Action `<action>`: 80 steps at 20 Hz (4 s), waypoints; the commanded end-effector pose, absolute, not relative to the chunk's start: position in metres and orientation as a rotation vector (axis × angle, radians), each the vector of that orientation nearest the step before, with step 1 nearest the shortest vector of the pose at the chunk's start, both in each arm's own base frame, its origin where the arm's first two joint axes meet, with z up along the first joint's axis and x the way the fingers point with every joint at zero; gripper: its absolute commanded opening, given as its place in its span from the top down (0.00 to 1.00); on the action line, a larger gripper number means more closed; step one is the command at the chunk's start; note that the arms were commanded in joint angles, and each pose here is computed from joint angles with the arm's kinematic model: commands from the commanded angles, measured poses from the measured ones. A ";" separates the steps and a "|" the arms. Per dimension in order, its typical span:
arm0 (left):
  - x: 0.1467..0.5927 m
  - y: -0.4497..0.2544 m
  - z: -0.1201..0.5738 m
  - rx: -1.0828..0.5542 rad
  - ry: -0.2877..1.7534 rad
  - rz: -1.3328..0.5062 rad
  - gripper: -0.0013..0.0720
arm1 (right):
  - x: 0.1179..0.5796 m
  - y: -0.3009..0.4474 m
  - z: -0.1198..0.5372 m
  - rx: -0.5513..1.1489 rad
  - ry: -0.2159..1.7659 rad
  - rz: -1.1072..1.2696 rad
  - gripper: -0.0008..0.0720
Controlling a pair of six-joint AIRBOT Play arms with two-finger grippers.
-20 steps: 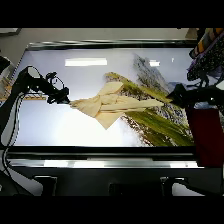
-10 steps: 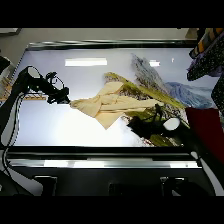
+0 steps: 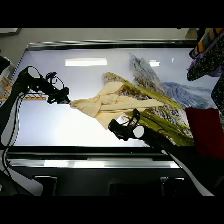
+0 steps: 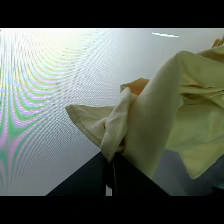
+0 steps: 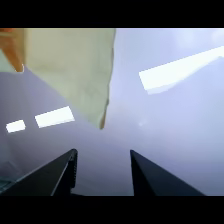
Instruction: Fold the clothes and pants, and hang the long-sleeved shirts on hangers.
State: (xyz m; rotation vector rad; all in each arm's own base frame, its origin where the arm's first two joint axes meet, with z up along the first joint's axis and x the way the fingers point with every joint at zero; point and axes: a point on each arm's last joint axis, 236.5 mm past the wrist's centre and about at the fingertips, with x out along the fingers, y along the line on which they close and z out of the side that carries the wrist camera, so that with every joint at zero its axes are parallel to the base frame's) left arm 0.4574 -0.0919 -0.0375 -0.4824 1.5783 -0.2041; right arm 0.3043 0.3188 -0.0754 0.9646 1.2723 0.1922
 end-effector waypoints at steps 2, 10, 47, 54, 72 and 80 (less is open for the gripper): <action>0.457 -0.092 -0.037 -0.482 1.578 -0.205 0.96 | 0.324 0.343 -0.092 0.954 1.267 0.186 0.42; 0.457 -0.092 -0.038 -0.482 1.578 -0.205 0.96 | 0.330 0.341 -0.103 0.959 1.257 0.157 0.44; 0.334 -0.043 0.383 -0.350 0.505 -0.157 0.96 | 0.311 0.093 0.390 0.389 0.406 0.289 0.95; 0.476 -0.080 0.089 -0.274 1.092 -0.217 0.96 | 0.455 0.100 0.167 0.323 0.948 0.162 0.95; 0.508 -0.082 0.027 -0.448 1.332 -0.330 0.45 | 0.471 0.071 0.036 0.392 1.277 0.302 0.33; 0.412 0.015 0.096 -0.509 1.279 -0.144 0.45 | 0.308 0.038 0.004 0.678 1.369 0.271 0.33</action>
